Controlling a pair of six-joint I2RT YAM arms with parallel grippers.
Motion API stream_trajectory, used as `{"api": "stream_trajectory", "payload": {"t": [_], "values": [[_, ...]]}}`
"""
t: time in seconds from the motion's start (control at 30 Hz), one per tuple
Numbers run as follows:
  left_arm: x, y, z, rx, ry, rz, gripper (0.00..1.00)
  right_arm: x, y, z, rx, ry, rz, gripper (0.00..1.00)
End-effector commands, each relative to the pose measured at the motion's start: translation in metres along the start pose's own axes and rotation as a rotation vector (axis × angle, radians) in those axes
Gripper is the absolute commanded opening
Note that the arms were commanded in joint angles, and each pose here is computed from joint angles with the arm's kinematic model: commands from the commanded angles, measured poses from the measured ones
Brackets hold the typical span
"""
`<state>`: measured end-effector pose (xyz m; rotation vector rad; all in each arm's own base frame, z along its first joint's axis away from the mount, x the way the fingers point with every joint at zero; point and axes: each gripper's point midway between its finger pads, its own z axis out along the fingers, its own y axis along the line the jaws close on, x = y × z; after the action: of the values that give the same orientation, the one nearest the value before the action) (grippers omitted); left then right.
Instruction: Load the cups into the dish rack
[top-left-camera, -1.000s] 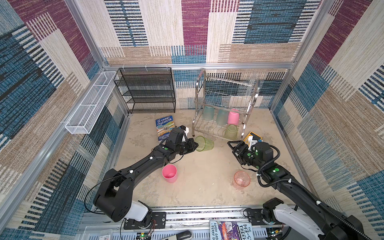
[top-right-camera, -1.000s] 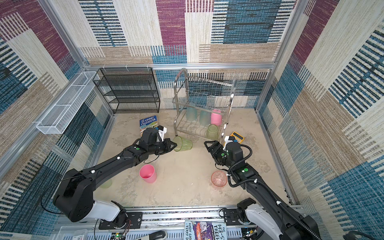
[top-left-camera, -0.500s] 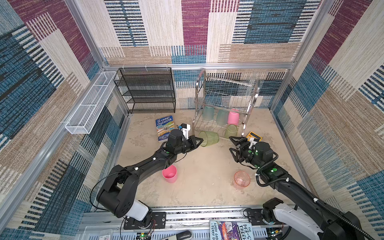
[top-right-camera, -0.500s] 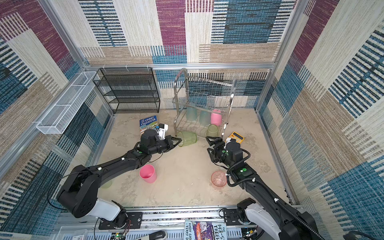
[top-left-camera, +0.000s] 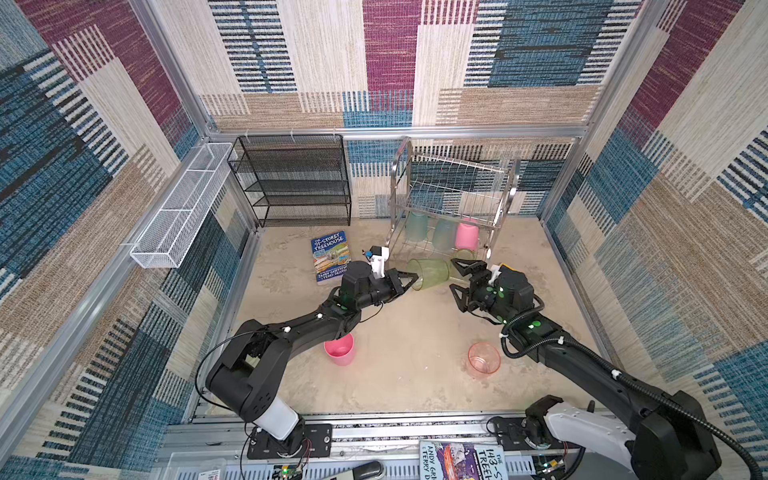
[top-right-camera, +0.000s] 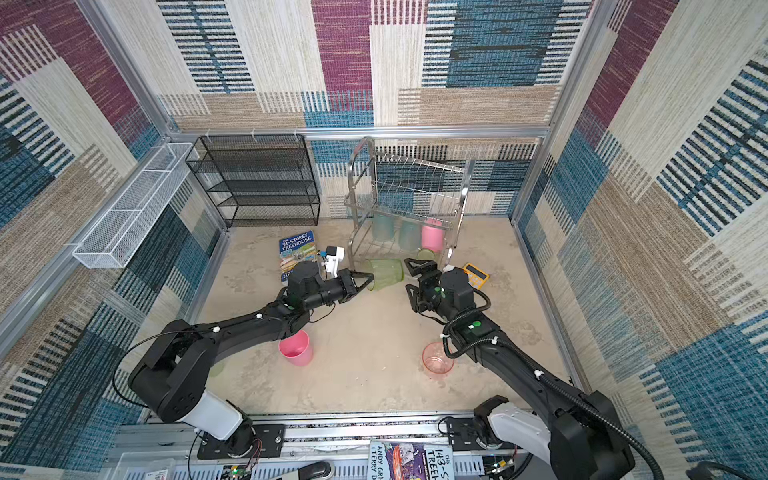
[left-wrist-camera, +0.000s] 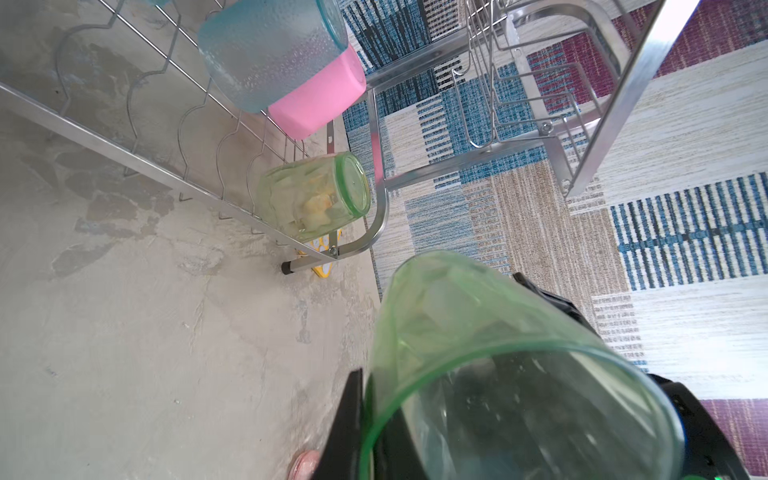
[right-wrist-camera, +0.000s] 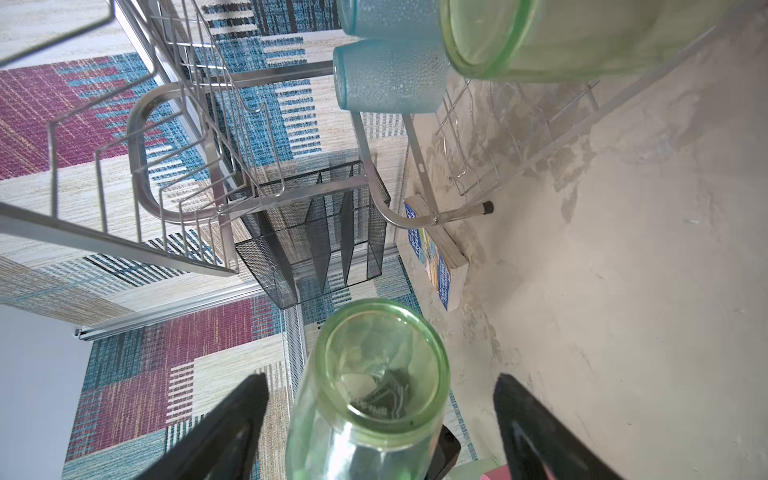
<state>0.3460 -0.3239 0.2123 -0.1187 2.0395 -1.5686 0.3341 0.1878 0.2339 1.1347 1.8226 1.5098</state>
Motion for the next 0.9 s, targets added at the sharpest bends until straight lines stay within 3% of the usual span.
{"api": "stream_trajectory", "payload": {"t": [0.0, 0.87], "values": [[-0.004, -0.019, 0.0, 0.077, -0.015, 0.015, 0.03, -0.003, 0.016, 0.003, -0.056, -0.018, 0.013, 0.88], [0.007, -0.022, 0.027, 0.097, 0.032, 0.015, 0.05, -0.003, 0.021, 0.025, -0.051, -0.006, 0.01, 0.84]]}}
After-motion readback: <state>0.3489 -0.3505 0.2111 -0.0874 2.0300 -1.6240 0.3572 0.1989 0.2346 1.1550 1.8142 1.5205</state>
